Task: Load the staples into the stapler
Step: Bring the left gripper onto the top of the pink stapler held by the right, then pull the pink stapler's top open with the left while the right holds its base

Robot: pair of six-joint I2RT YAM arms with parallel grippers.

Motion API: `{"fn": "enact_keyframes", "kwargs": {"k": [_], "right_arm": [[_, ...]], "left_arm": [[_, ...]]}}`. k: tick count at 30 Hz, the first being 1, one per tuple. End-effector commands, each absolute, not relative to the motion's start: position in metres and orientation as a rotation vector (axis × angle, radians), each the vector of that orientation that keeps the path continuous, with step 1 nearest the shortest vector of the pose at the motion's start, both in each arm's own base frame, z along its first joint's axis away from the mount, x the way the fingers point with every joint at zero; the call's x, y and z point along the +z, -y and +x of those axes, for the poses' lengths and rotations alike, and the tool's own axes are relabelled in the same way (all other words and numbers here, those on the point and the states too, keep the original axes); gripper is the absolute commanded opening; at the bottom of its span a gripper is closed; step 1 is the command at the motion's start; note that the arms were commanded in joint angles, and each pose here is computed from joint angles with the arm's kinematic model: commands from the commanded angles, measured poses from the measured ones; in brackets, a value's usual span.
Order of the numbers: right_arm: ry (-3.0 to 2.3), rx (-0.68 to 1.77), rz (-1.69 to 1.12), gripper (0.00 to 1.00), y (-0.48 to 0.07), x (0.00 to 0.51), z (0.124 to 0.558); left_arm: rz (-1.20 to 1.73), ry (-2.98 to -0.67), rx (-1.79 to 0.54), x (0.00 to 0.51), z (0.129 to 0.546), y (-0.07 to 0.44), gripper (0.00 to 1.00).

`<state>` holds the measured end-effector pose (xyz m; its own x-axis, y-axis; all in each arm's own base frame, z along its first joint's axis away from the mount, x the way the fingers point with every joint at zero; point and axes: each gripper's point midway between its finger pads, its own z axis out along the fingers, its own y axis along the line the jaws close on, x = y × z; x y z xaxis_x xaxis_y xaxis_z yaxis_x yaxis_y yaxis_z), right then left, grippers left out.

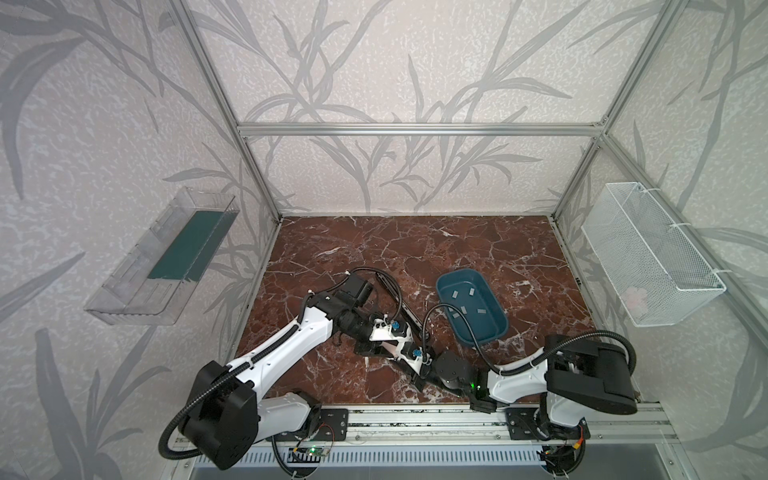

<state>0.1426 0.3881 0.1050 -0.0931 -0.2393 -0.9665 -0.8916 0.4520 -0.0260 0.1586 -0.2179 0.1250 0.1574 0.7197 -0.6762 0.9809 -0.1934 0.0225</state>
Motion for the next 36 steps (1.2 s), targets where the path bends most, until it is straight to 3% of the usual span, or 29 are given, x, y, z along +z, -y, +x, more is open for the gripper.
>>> {"fn": "enact_keyframes", "kwargs": {"k": [1,9,14,17,19,29,36], "right_arm": [[-1.461,0.880,-0.887,0.23,-0.394,0.157,0.143],[-1.439,0.970,-0.844,0.23,-0.382,0.159,0.151],[-1.443,0.984,-0.855,0.22,-0.386,0.160,0.149],[-1.448,0.976,-0.856,0.23,-0.386,0.159,0.150],[-1.460,0.956,-0.855,0.23,-0.384,0.154,0.152],[-1.538,0.848,-0.904,0.23,-0.369,0.102,0.156],[-1.532,0.859,-0.893,0.24,-0.379,0.104,0.158]], "left_arm": [[2.035,-1.579,-0.789,0.127,0.145,0.219,0.51],[2.047,-1.531,-0.797,0.134,0.139,0.222,0.41],[2.062,-1.511,-0.810,0.136,0.137,0.224,0.23],[2.062,-1.492,-0.803,0.139,0.138,0.225,0.04],[2.051,-1.481,-0.806,0.142,0.137,0.226,0.00],[1.757,-1.354,-0.874,0.201,0.148,0.230,0.00],[1.578,-1.229,-0.932,0.240,0.155,0.230,0.00]]}}
